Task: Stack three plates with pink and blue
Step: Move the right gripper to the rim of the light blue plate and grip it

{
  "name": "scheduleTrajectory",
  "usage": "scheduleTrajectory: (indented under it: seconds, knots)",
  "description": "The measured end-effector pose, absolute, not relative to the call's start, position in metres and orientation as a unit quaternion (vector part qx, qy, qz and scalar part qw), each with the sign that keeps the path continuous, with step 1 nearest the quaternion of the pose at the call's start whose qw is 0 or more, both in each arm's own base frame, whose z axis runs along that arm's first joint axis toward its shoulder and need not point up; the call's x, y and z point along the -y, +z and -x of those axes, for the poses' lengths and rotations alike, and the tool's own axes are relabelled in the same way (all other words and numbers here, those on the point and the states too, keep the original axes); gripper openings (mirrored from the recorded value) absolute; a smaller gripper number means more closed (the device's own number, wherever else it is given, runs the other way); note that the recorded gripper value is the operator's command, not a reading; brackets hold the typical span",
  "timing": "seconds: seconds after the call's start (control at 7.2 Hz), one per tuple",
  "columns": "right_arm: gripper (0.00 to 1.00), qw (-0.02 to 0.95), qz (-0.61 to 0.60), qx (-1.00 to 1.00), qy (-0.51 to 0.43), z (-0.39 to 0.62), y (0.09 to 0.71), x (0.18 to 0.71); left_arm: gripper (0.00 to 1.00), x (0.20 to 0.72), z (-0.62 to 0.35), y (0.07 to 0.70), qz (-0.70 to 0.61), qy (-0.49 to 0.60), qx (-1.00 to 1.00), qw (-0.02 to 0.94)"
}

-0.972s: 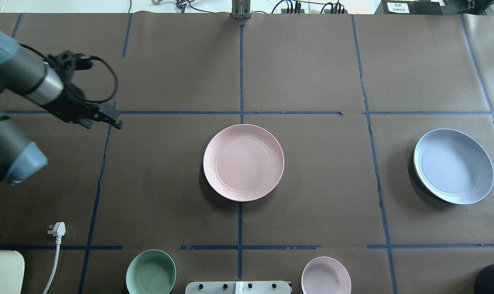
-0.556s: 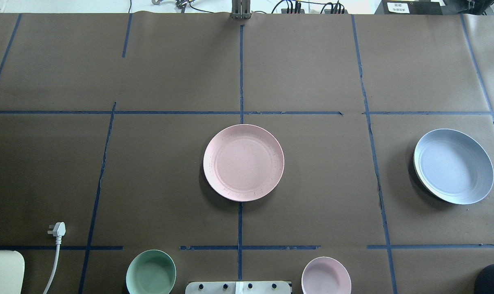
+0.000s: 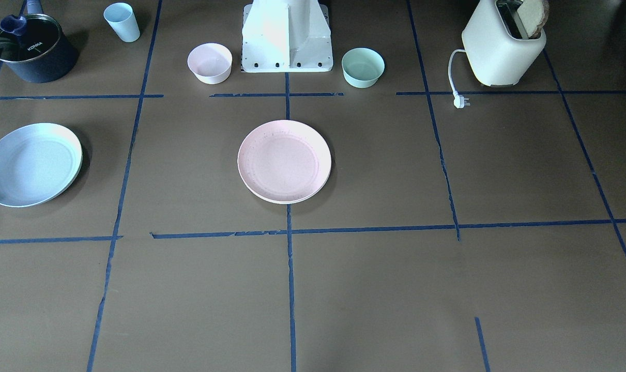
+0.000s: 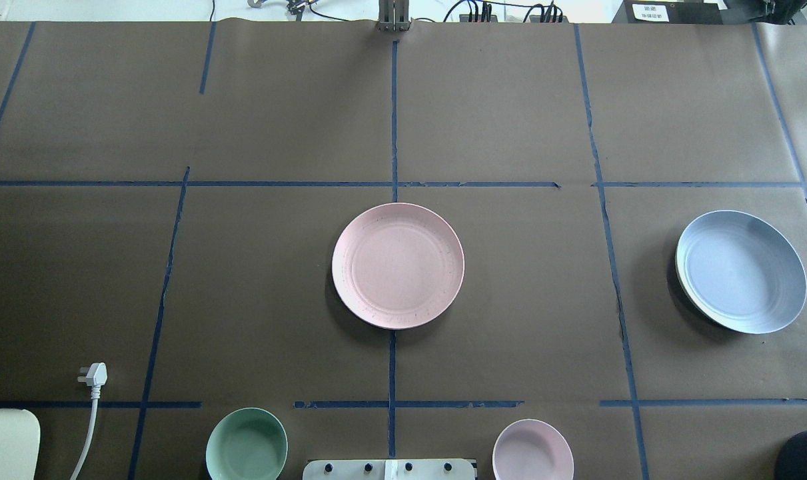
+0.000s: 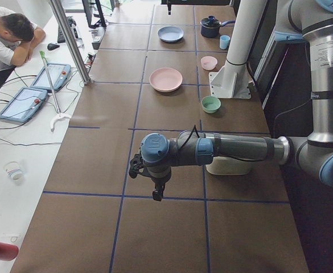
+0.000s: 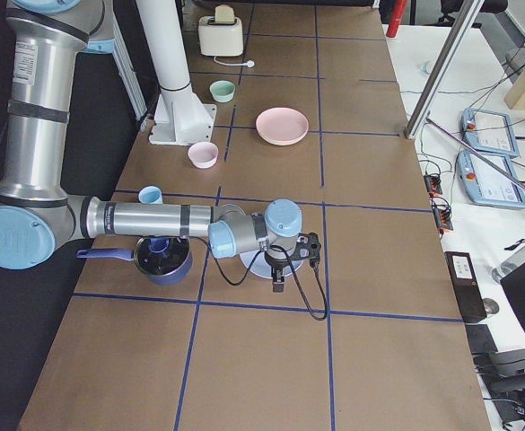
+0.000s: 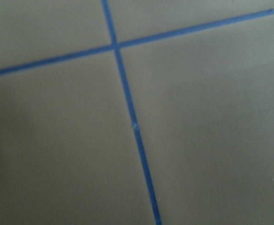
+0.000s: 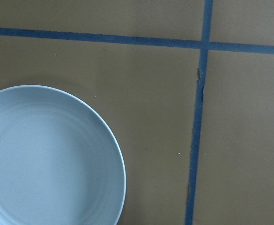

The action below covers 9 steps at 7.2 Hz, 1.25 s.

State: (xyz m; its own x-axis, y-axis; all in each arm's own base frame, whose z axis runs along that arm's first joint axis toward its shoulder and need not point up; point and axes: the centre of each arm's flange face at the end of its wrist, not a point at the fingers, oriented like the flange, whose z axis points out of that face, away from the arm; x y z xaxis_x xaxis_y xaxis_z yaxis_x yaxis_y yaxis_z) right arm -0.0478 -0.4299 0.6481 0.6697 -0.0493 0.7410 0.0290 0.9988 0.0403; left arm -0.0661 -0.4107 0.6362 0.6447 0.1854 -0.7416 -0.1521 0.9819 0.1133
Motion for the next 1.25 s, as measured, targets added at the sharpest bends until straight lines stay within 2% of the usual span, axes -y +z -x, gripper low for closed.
scheduleTrajectory:
  seconds: [0.42,0.69,0.83,0.97,1.11,1.25]
  knots:
    - [1.0,0.902,-0.031,0.43,-0.001,0.094,0.699,0.411,1.0,0.411,0.067,0.634,-0.024,0.092,-0.412,0.906]
    - [0.99,0.9,-0.028,0.435,-0.009,0.114,0.707,0.407,1.0,0.411,0.067,0.633,-0.025,0.093,-0.412,0.906]
    - [0.94,0.899,-0.026,0.437,-0.014,0.12,0.707,0.408,1.0,0.411,0.067,0.633,-0.025,0.093,-0.412,0.906]
    - [0.43,0.899,-0.026,0.437,-0.016,0.124,0.706,0.411,1.0,0.411,0.068,0.633,-0.025,0.093,-0.412,0.906]
    - [0.1,0.899,-0.024,0.438,-0.012,0.127,0.705,0.414,1.0,0.411,0.068,0.633,-0.025,0.094,-0.412,0.906]
    - [0.0,0.898,-0.02,0.439,-0.003,0.129,0.704,0.416,1.0,0.411,0.067,0.633,-0.025,0.094,-0.412,0.906]
